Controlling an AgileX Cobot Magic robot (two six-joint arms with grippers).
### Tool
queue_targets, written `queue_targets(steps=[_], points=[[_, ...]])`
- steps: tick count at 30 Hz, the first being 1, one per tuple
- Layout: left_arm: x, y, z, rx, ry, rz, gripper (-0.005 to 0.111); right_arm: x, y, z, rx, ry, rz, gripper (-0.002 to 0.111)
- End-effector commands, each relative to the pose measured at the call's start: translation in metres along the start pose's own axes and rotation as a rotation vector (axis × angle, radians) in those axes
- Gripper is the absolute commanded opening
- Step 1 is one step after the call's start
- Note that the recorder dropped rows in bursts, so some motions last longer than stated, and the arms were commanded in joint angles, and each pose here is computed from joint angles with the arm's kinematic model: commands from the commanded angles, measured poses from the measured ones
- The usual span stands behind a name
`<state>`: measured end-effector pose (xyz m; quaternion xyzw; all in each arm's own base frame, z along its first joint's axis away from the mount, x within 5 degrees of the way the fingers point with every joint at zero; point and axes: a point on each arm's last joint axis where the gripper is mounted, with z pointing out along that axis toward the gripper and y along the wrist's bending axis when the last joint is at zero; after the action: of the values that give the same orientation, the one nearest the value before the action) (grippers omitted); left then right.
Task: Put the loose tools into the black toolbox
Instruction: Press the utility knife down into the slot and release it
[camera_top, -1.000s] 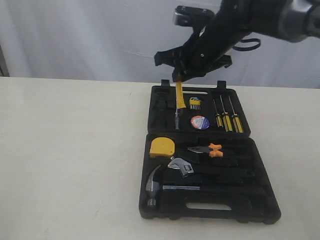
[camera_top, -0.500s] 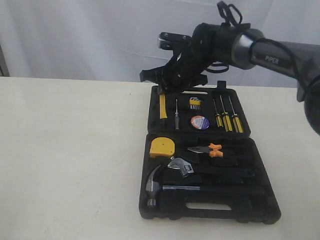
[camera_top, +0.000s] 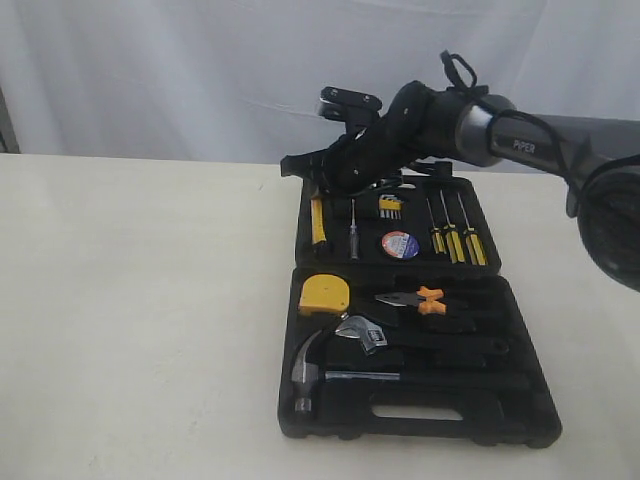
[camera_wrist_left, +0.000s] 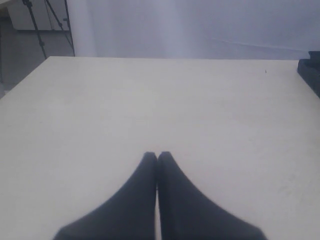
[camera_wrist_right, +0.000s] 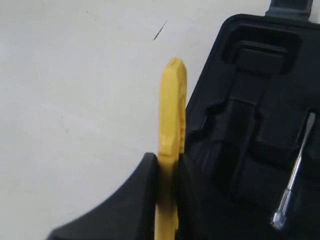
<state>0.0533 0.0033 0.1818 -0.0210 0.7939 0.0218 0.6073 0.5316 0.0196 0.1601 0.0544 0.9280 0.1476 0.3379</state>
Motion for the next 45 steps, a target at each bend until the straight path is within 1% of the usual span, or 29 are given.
queue_targets(steps=[1, 7, 13, 17, 19, 20, 22, 23, 26, 34, 35, 36, 37, 38, 39, 42, 45], points=[[-0.001, 0.000, 0.000, 0.004, -0.009, -0.001, 0.000, 0.000, -0.005, 0.006, 0.000, -0.033, -0.005, -0.001], [-0.001, 0.000, 0.000, 0.004, -0.009, -0.001, 0.000, 0.005, -0.008, 0.016, -0.011, -0.032, 0.004, -0.001], [-0.001, 0.000, 0.000, 0.004, -0.009, -0.001, 0.000, 0.021, -0.019, 0.036, 0.004, 0.017, 0.019, -0.001], [-0.001, 0.000, 0.000, 0.004, -0.009, -0.001, 0.000, 0.023, -0.026, 0.039, 0.027, 0.013, -0.008, 0.001], [-0.001, 0.000, 0.000, 0.004, -0.009, -0.001, 0.000, 0.024, -0.028, 0.038, 0.047, 0.032, -0.055, 0.017], [-0.001, 0.000, 0.000, 0.004, -0.009, -0.001, 0.000, 0.026, -0.029, 0.038, 0.058, 0.054, -0.085, 0.038], [-0.001, 0.000, 0.000, 0.004, -0.009, -0.001, 0.000, 0.028, -0.029, 0.038, 0.061, 0.070, -0.098, 0.065], [-0.001, 0.000, 0.000, 0.004, -0.009, -0.001, 0.000, 0.028, -0.029, 0.038, 0.060, 0.074, -0.093, 0.068], [-0.001, 0.000, 0.000, 0.004, -0.009, -0.001, 0.000, 0.024, -0.027, 0.033, 0.060, 0.062, -0.040, 0.063], [-0.001, 0.000, 0.000, 0.004, -0.009, -0.001, 0.000, -0.012, -0.007, -0.016, 0.040, -0.030, -0.074, 0.060], [-0.001, 0.000, 0.000, 0.004, -0.009, -0.001, 0.000, -0.016, -0.004, -0.022, 0.037, -0.043, -0.077, 0.056], [-0.001, 0.000, 0.000, 0.004, -0.009, -0.001, 0.000, -0.019, -0.002, -0.027, 0.035, -0.054, -0.080, 0.049], [-0.001, 0.000, 0.000, 0.004, -0.009, -0.001, 0.000, -0.022, 0.000, -0.033, 0.033, -0.058, -0.085, 0.030], [-0.001, 0.000, 0.000, 0.004, -0.009, -0.001, 0.000, -0.022, 0.000, -0.034, 0.038, -0.055, -0.094, 0.017], [-0.001, 0.000, 0.000, 0.004, -0.009, -0.001, 0.000, -0.018, -0.002, -0.030, 0.050, -0.034, -0.113, 0.000], [-0.001, 0.000, 0.000, 0.004, -0.009, -0.001, 0.000, -0.006, -0.010, -0.013, 0.068, 0.014, -0.119, 0.000], [-0.001, 0.000, 0.000, 0.004, -0.009, -0.001, 0.000, 0.010, -0.021, 0.015, 0.083, 0.033, -0.104, 0.000]])
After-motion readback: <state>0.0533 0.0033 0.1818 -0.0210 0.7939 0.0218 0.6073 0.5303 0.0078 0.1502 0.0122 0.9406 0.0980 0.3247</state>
